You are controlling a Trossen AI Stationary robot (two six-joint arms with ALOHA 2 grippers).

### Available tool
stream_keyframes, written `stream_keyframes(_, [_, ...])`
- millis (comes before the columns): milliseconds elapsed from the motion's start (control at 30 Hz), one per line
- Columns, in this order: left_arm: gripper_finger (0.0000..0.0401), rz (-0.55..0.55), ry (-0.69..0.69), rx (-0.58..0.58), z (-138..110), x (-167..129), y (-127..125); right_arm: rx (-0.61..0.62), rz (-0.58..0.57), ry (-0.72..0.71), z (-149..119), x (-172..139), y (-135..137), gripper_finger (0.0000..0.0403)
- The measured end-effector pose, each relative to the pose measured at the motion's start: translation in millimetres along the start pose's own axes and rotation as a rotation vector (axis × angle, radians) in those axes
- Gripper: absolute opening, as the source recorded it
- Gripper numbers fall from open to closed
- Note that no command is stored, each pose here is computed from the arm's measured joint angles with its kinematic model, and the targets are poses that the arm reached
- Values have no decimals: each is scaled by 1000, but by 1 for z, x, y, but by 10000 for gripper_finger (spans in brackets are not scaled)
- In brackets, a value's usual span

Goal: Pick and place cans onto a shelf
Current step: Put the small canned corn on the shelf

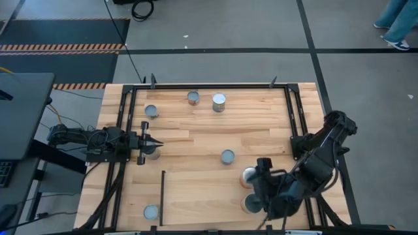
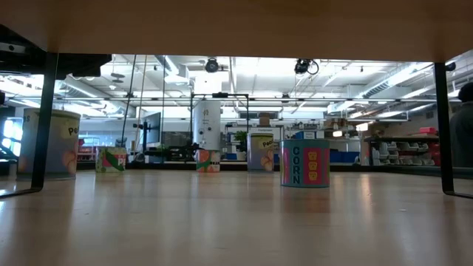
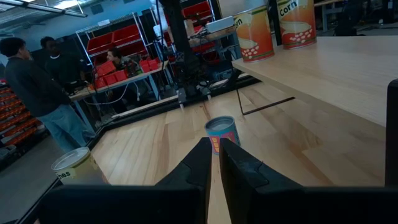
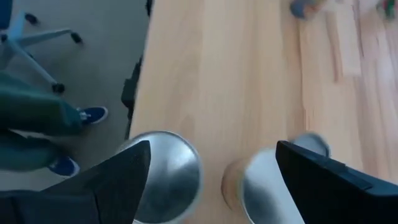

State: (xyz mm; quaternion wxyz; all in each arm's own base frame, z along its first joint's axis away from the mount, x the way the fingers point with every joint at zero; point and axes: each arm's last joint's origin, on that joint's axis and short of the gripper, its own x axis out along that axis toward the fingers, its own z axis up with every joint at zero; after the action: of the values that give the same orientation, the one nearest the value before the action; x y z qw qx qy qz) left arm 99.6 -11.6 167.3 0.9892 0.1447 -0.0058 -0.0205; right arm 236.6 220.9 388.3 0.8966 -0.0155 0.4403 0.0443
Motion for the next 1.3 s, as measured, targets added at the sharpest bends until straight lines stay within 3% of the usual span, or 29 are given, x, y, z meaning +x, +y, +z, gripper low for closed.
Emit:
stream_keyframes(200, [39, 0, 0, 0, 0, 0, 0, 75, -8, 31, 1, -1, -9, 355])
stream_keyframes(367, [39, 0, 0, 0, 0, 0, 0, 93, 5, -46, 8, -11, -18, 355])
stream_keyframes(533, [39, 0, 0, 0, 0, 0, 0, 114, -3, -151, 22, -27, -46, 355])
stream_keyframes(733, [39, 0, 0, 0, 0, 0, 0, 134, -109, -227, 42, -26, -91, 355])
stream_keyframes(1033, [39, 0, 0, 0, 0, 0, 0, 307, -338, -301, 82, 23, -181, 355])
stream_keyframes(1300, [39, 16, 4, 10, 0, 0, 0, 543, -507, -261, 91, 86, -261, 384])
